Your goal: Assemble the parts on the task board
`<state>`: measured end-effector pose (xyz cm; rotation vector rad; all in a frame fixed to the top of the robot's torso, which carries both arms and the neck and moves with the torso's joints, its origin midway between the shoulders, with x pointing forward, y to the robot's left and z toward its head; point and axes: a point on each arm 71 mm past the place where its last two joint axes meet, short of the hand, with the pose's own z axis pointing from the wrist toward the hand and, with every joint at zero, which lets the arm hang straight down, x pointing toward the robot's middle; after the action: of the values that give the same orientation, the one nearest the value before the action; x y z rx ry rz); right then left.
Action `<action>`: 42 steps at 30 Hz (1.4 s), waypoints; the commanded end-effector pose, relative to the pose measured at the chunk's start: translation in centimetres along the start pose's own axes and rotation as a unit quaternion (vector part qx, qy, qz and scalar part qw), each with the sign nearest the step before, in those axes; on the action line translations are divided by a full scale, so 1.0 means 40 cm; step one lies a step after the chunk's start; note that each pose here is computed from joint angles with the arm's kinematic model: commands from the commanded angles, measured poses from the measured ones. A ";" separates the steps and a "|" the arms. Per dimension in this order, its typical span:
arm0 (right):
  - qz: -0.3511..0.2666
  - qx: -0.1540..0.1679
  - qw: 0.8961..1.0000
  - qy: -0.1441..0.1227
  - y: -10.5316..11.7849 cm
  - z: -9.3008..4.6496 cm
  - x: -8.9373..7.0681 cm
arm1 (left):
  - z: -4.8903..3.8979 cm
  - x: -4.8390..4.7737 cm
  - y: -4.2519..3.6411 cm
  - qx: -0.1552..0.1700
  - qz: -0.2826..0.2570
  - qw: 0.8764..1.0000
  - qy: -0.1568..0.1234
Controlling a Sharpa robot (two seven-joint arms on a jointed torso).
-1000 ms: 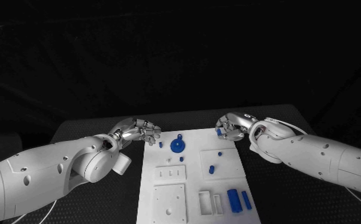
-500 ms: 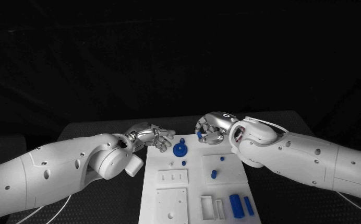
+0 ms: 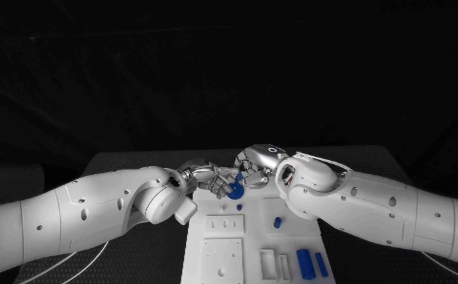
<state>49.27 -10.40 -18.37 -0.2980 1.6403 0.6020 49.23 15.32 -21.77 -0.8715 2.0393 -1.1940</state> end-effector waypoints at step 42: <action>-0.007 -0.021 0.999 0.025 0.063 0.007 0.024 | -0.001 0.002 -0.003 -0.007 -0.004 1.000 -0.006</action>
<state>48.40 -8.46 -18.49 -0.3273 1.6551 0.6123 49.15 15.55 -22.04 -0.8899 2.0574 -1.1464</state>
